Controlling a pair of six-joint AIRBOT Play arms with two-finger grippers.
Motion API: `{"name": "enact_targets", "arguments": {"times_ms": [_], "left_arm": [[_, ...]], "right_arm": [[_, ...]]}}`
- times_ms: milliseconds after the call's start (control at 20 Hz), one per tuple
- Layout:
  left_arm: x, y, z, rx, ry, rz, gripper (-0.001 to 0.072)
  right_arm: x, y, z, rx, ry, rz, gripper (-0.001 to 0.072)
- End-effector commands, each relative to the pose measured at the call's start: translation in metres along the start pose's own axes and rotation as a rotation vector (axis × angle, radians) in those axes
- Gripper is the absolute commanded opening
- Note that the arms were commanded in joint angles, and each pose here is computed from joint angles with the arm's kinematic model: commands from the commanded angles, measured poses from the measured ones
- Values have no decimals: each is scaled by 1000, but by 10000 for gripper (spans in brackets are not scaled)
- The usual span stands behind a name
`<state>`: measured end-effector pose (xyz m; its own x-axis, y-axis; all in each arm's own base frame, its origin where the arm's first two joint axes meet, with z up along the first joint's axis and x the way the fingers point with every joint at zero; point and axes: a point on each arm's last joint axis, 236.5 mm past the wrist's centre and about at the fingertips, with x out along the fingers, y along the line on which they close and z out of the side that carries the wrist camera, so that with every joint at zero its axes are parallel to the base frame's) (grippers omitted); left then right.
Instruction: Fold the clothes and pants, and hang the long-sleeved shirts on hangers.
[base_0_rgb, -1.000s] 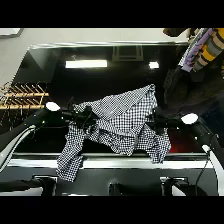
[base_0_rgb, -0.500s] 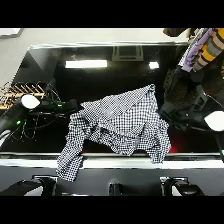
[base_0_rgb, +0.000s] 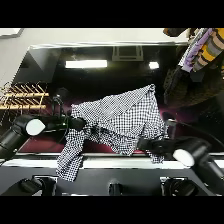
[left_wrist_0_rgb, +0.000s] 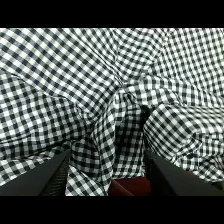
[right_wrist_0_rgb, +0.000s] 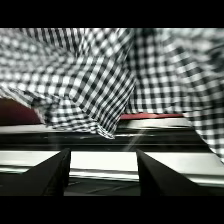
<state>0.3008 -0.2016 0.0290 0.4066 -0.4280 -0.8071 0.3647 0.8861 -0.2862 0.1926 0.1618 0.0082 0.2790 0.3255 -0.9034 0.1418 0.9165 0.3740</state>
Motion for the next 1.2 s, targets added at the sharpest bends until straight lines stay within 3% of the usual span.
{"name": "enact_targets", "arguments": {"times_ms": [0, 150, 200, 300, 500, 550, 1150], "left_arm": [[10, -9, -1, 50, -54, -7, 535], [16, -12, 3, 58, -84, -11, 535], [18, -13, 3, 60, -81, -12, 535], [26, -15, -2, 66, -60, -14, 535], [43, -27, -11, 100, -33, -29, 535], [47, -34, -9, 114, -48, -40, 535], [86, -66, -14, 177, -36, -74, 535]], "right_arm": [[45, -2, -6, -44, -17, -117, 491], [75, 0, 7, -23, -47, -139, 479], [80, 0, 12, -3, -65, -143, 389], [80, -2, 24, 10, -116, -153, 345], [64, -12, 44, -9, -178, -234, 89], [61, -7, 48, -24, -187, -227, 56], [56, -9, 43, 20, -157, -248, 34]]}}
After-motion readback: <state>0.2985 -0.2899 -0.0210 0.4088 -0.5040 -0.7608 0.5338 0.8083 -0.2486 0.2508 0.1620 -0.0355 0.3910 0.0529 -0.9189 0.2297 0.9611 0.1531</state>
